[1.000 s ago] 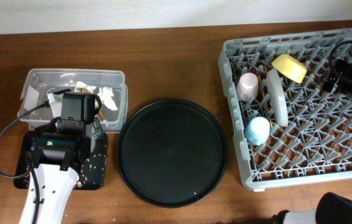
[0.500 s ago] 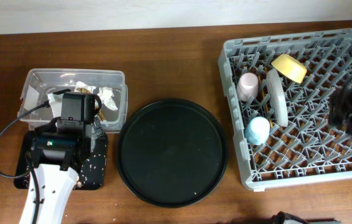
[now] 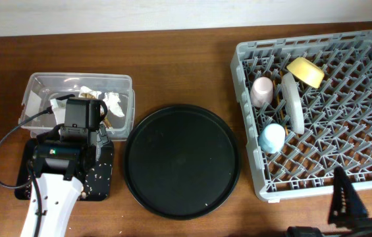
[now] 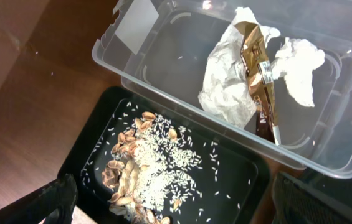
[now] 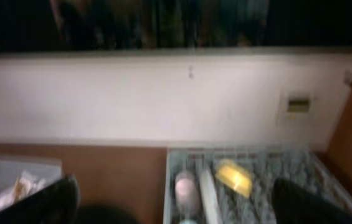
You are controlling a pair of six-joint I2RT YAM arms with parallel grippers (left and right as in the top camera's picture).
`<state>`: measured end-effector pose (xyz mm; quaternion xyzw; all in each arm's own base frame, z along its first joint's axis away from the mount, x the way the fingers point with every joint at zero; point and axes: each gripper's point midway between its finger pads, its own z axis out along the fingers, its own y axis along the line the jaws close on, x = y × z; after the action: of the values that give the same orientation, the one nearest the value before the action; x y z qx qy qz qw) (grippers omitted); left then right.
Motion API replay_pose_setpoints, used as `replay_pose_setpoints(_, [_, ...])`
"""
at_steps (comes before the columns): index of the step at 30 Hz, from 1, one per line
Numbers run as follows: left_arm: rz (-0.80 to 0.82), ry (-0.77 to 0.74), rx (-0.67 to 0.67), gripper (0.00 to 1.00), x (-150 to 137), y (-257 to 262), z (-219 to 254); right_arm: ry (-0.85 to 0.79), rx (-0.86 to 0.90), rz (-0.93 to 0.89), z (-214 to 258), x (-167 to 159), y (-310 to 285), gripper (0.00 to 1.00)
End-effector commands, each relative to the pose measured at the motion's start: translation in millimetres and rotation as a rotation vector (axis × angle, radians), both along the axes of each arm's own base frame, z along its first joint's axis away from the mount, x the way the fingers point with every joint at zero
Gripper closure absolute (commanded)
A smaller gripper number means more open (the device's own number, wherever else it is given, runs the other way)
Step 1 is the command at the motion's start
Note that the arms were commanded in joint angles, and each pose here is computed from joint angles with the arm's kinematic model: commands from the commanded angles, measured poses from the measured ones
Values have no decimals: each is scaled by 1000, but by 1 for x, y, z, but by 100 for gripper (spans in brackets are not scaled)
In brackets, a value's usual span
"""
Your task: Sort waste into correct bins and load items into the dishwasher rack
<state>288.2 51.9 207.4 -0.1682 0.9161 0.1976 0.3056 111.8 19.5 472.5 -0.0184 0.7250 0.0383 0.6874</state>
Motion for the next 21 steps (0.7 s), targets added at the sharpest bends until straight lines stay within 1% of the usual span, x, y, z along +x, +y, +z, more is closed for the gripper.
replay_pose_setpoints(1, [-3,3,4,1,0,1,0,-59,-8,68,-50,15,10,1])
replay_pose_setpoints(5, [-3,3,4,1,0,1,0,-164,-21,99,-92,39,13,1])
replay_pose_setpoints(10, [-3,3,4,1,0,1,0,-288,-39,116,-145,78,12,1])
replay_pose_setpoints(12, [-3,3,4,1,0,1,0,-308,-42,116,-163,92,11,1])
replay_pose_setpoints(16, [-3,3,4,1,0,1,0,-327,-46,115,-195,110,10,1])
replay_pose_setpoints(21, [-3,3,4,1,0,1,0,-266,-37,112,-243,125,8,1])
